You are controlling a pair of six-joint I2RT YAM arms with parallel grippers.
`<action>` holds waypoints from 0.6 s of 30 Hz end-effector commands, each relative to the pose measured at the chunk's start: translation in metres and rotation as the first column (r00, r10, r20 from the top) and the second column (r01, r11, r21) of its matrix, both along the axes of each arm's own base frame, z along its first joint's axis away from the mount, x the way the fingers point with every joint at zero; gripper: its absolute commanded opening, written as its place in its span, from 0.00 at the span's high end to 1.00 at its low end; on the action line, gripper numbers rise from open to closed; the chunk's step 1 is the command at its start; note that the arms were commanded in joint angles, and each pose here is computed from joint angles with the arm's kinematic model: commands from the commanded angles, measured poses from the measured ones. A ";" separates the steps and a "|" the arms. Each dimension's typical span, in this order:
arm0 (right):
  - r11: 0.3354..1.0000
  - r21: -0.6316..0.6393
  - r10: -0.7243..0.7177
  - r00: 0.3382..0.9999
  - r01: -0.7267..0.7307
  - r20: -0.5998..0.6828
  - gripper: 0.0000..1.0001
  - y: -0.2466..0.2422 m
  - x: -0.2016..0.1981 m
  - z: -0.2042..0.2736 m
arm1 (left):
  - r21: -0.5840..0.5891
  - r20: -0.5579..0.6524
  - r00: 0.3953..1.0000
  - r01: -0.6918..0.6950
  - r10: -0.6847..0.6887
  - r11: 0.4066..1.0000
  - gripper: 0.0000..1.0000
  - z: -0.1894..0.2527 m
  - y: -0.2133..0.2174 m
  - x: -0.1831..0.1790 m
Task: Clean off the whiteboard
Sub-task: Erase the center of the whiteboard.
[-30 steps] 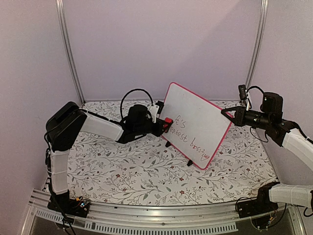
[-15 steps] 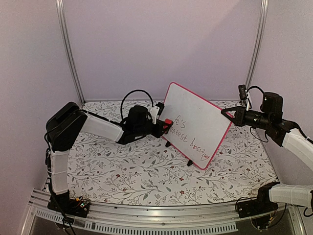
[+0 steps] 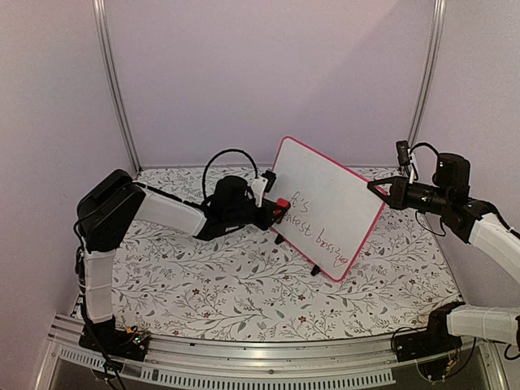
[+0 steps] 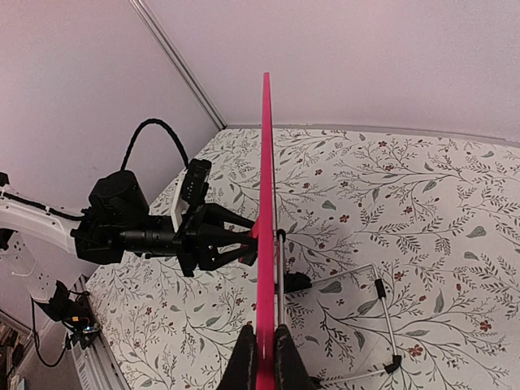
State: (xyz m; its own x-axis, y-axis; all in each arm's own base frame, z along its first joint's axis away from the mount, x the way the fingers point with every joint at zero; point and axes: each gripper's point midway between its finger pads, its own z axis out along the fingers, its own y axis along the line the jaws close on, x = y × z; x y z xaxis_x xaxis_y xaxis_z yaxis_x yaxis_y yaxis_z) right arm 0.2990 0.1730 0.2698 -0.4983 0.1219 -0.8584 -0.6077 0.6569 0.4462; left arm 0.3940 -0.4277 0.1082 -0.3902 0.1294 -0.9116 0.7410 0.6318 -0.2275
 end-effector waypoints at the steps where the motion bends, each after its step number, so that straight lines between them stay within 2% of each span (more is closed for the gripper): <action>1: 0.995 -0.006 0.098 0.990 -0.099 -0.104 1.00 0.013 -0.020 -0.026 | -0.050 0.076 0.996 0.041 -0.037 0.998 1.00 0.039 -0.016 -0.003; 18: 0.995 -0.006 0.099 0.990 -0.100 -0.105 1.00 0.014 -0.019 -0.026 | -0.073 0.106 0.993 0.069 -0.061 0.995 1.00 0.059 -0.028 -0.001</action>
